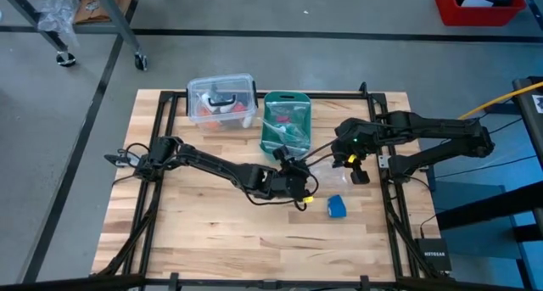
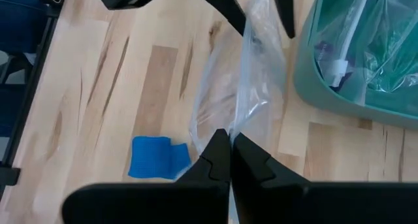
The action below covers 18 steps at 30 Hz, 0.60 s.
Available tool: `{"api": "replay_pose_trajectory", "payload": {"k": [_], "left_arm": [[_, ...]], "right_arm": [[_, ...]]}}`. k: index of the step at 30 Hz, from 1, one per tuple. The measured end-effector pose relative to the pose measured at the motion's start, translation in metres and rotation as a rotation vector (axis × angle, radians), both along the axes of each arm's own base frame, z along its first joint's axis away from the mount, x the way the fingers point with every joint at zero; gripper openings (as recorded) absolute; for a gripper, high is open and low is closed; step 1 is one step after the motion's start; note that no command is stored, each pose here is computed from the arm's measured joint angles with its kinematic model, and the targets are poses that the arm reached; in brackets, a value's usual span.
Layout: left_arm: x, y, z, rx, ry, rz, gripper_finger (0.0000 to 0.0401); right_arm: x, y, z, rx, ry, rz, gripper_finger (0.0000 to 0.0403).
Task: Roll bandage
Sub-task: Put the blue bandage into the transparent zip bag
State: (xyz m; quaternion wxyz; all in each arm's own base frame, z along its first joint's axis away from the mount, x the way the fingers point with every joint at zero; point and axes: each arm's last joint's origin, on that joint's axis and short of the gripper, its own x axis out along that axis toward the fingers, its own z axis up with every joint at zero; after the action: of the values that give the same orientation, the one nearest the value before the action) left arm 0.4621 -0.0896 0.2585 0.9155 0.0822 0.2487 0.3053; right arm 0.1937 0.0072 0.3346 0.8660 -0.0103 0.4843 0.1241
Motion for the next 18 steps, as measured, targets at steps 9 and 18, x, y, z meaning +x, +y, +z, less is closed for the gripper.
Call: {"api": "replay_pose_trajectory", "payload": {"k": [9,18], "left_arm": [[-0.003,-0.011,-0.001,0.062,0.062,-0.06,0.0008],[-0.01,-0.016,0.011,0.113,0.092,-0.105,0.0001]], "right_arm": [[0.0,0.0,0.0,0.001,0.0,0.0,0.001],[0.004,0.0,0.003,0.001,-0.052,0.001,0.0086]]}}
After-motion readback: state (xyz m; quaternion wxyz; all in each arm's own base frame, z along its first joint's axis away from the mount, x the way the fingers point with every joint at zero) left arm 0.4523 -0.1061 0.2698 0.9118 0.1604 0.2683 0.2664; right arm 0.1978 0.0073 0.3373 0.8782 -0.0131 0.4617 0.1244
